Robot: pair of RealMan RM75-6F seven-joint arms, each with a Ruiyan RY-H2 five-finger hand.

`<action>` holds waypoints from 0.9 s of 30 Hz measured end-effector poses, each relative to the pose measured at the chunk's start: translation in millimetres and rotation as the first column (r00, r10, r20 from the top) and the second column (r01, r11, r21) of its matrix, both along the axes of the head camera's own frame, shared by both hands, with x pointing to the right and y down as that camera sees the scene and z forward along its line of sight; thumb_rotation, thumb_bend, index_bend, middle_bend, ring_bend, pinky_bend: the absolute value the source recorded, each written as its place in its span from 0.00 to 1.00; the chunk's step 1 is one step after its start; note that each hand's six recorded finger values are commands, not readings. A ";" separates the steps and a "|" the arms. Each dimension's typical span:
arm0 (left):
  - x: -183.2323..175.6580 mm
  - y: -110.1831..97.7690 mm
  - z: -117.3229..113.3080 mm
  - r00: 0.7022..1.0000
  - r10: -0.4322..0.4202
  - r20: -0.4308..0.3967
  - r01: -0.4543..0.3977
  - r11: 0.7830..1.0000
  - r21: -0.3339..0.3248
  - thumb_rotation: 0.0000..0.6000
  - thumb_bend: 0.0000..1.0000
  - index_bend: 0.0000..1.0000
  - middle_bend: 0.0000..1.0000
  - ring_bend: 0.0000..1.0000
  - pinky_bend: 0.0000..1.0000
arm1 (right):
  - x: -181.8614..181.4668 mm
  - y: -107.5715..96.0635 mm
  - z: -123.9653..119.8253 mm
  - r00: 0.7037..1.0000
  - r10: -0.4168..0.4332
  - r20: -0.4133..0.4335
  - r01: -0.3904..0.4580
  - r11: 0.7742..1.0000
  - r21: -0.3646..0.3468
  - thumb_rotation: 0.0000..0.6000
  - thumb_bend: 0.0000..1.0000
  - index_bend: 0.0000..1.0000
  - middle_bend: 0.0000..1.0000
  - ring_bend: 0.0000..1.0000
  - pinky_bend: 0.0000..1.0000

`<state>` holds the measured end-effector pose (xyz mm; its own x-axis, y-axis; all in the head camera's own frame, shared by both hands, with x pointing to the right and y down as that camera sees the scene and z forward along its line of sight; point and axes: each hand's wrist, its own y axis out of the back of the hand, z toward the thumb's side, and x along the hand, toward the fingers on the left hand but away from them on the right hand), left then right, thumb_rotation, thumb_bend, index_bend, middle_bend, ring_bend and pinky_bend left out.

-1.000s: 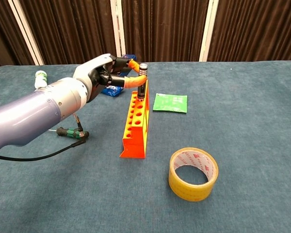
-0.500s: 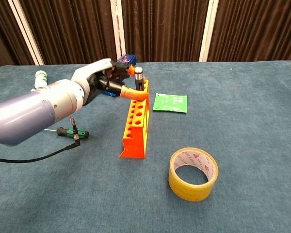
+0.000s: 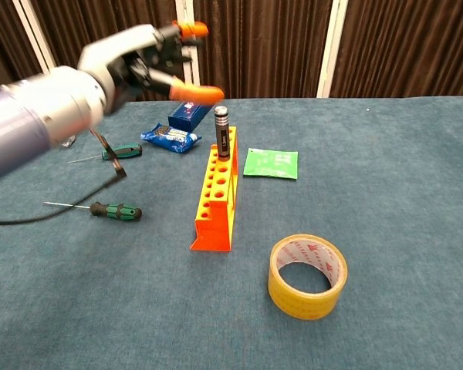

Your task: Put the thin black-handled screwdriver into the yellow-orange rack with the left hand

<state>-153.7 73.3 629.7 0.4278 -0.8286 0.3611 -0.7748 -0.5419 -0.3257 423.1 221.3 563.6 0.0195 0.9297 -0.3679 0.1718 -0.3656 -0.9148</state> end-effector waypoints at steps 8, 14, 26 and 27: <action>-52.5 -7.7 -46.0 0.982 -0.015 0.187 -0.023 0.980 0.198 1.00 0.04 0.08 0.00 0.00 0.00 | -0.6 0.9 -1.0 1.000 -0.005 -0.009 0.005 1.000 0.006 1.00 0.00 0.02 0.00 0.00 0.00; -122.5 12.6 -71.8 0.896 -0.078 0.436 -0.063 0.952 0.299 1.00 0.06 0.13 0.00 0.00 0.00 | -0.9 1.7 -1.9 0.999 -0.015 -0.030 0.015 1.000 0.009 1.00 0.00 0.02 0.00 0.00 0.00; -252.3 104.2 -95.6 0.518 -0.124 0.847 -0.208 0.942 0.265 1.00 0.05 0.04 0.00 0.00 0.00 | -5.3 3.3 -0.9 0.997 -0.041 -0.057 0.042 0.999 0.012 1.00 0.00 0.02 0.00 0.00 0.00; -261.0 110.3 -96.0 0.493 -0.128 0.861 -0.207 0.943 0.259 1.00 0.05 0.02 0.00 0.00 0.00 | -5.7 3.5 -0.8 0.997 -0.044 -0.058 0.044 0.999 0.012 1.00 0.00 0.02 0.00 0.00 0.00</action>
